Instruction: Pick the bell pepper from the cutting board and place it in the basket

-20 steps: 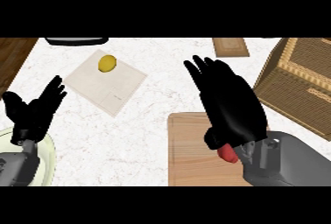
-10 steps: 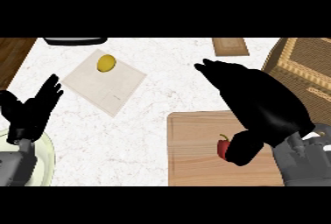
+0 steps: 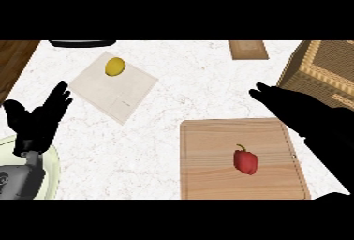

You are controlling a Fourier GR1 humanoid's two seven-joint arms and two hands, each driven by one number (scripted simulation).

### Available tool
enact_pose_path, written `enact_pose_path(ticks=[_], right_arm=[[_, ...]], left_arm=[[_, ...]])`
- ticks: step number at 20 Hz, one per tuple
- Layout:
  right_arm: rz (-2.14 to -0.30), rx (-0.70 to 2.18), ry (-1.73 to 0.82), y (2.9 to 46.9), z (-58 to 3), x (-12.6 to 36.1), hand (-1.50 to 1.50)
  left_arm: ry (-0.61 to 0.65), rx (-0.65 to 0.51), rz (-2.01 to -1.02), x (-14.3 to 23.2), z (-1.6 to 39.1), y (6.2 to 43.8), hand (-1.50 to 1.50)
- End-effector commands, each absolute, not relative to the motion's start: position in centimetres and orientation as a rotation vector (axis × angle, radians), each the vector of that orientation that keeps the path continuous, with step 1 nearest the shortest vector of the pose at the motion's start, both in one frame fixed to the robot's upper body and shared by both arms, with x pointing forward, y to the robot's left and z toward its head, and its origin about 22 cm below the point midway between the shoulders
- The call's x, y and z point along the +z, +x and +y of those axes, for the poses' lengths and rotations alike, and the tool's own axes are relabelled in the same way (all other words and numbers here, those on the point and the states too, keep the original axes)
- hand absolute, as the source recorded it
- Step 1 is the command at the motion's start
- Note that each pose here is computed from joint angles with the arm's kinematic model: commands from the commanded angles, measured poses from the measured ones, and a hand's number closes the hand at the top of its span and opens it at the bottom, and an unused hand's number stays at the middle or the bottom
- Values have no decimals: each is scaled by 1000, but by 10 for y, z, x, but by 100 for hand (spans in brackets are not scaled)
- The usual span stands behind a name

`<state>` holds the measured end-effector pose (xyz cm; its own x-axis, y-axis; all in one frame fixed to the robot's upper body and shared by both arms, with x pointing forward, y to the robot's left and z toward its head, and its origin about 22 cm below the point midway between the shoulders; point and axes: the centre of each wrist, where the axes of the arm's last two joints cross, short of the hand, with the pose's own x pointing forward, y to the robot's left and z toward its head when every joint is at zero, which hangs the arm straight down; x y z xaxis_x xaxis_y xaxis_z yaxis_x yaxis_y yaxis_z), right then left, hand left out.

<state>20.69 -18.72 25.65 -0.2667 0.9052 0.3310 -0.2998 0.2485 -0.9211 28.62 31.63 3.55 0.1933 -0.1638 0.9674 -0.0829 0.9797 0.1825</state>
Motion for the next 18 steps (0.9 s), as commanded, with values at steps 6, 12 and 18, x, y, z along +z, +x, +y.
enact_pose_path(ticks=[6,12,18], right_arm=[[-1286,1248,-706,197,-216,211,-150],[-1360,1215,-711,202,-221,140,-150],[-1433,1116,-638,213,-197,84,-150]], left_arm=[[191,-75,-1379,49,317,296,0],[202,-65,-1394,25,307,273,0],[202,-75,-1392,47,328,290,0]])
